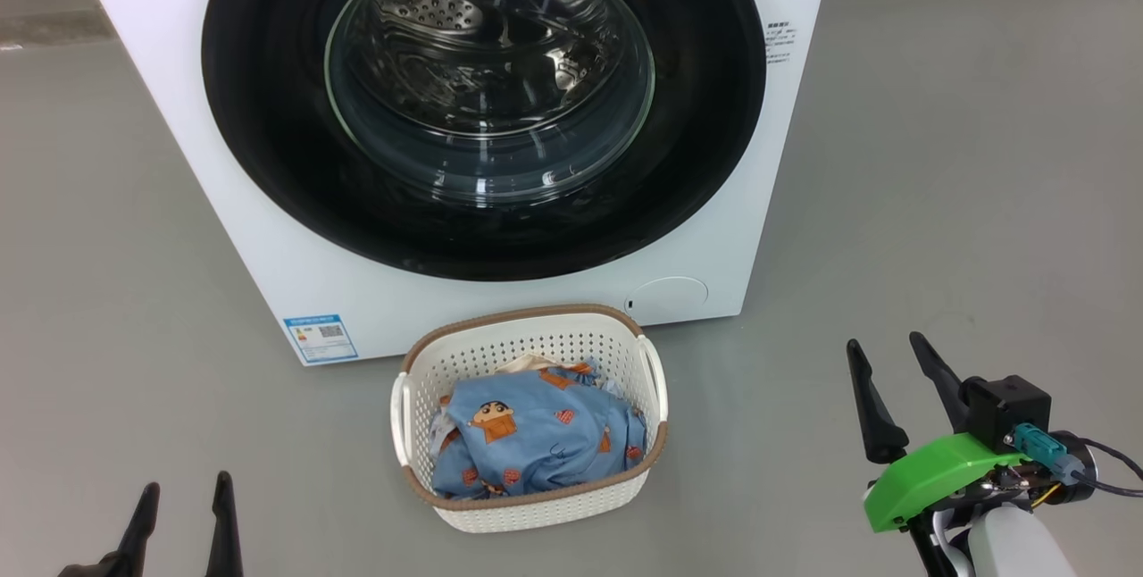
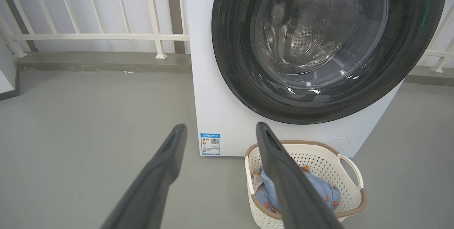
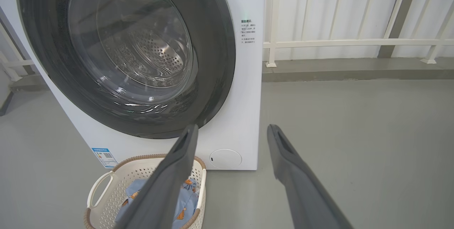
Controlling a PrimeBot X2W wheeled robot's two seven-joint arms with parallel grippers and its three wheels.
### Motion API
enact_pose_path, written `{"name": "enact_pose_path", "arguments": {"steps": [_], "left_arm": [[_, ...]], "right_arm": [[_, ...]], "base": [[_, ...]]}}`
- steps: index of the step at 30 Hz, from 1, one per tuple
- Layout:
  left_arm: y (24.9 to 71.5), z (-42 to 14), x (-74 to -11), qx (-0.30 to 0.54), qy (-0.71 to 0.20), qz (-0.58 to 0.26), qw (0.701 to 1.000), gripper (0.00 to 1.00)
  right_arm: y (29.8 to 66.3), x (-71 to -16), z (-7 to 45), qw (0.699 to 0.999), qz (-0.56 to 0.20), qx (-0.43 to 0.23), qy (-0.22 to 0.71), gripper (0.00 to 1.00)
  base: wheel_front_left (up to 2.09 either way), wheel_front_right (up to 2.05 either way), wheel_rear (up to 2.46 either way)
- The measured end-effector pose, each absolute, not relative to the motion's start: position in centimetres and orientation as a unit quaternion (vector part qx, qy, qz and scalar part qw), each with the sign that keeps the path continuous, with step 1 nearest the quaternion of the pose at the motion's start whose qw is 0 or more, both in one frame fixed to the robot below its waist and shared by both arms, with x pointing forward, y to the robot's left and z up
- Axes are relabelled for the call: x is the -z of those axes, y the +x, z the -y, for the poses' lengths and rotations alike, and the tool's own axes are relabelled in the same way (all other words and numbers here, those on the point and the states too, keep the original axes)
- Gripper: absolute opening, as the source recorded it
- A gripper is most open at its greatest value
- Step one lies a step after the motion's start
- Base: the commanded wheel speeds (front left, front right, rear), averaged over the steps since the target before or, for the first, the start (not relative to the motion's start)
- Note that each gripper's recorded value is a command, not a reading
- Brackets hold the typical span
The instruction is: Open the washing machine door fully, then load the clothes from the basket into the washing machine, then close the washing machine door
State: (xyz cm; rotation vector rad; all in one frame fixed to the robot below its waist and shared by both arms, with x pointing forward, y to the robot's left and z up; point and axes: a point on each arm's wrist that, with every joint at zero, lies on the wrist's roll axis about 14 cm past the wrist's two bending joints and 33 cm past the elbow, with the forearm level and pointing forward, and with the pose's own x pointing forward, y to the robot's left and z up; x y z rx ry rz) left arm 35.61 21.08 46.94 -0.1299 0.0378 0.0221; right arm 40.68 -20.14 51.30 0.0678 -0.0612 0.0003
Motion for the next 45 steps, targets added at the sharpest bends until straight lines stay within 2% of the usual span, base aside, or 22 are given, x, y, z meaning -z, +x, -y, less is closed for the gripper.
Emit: {"name": "enact_pose_path", "arguments": {"steps": [14, 34, 45], "left_arm": [[36.02, -21.35, -46.98, -0.012, -0.061, -0.019, 0.998, 1.0], [36.22, -21.83, -47.05, -0.023, -0.066, -0.016, 0.997, 1.0], [36.22, -21.8, -46.96, -0.026, -0.069, -0.017, 0.997, 1.0]], "right_arm": [[40.96, -51.3, 19.98, 0.999, 0.032, -0.002, 0.034, 1.0], [41.27, -51.35, 19.84, 0.999, 0.033, -0.004, 0.031, 1.0], [41.59, -51.34, 19.55, 0.999, 0.034, -0.008, 0.03, 1.0]], "base": [[0.23, 0.23, -0.46], [1.07, 1.07, -2.14], [0.4, 0.4, -0.8]]}}
